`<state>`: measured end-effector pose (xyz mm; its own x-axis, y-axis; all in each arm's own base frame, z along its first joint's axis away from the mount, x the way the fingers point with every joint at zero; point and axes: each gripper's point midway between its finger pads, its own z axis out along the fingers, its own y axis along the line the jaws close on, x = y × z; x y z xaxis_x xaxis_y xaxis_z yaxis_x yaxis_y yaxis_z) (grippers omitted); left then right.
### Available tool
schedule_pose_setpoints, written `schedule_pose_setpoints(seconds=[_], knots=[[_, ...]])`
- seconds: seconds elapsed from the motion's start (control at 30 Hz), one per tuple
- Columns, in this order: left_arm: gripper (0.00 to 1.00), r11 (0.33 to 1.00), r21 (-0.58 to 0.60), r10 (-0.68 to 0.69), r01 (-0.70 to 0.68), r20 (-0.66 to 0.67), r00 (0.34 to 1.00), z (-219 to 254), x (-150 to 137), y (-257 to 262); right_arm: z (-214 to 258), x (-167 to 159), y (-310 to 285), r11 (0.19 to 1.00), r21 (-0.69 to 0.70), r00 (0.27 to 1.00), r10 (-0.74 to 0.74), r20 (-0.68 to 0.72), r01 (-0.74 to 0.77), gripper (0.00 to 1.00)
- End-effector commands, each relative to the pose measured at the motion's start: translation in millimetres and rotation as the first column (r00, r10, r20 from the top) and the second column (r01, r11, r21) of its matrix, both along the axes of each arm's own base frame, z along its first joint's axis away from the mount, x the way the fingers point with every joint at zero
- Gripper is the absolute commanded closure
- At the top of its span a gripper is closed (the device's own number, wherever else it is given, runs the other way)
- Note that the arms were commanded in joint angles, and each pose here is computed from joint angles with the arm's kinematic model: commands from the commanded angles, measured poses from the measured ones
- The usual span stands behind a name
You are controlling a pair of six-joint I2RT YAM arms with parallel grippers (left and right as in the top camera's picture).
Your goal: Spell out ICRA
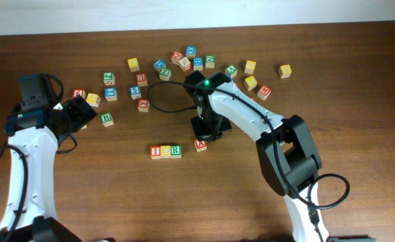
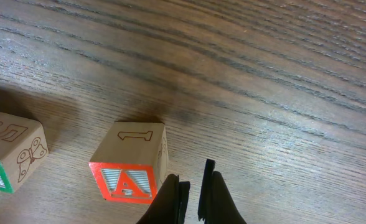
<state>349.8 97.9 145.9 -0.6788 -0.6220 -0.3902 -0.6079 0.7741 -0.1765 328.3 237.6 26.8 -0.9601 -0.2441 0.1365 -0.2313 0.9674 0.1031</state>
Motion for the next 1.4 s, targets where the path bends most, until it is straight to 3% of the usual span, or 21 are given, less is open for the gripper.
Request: schedule_pose_setpoints(seconds=[0.0,1.37], knots=[[0.01,1.0,-0.007,0.005,-0.005,0.002,1.0,0.2,0.3,1.2,-3.4,-4.0,1.7,1.0,0.005,1.0,0.001,-0.016,-0.001,0.96],[0.01,1.0,-0.007,0.005,-0.005,0.002,1.0,0.2,0.3,1.2,-2.6,-7.3,3.9,0.999,0.024,0.999,0.024,-0.031,-0.024,0.95]])
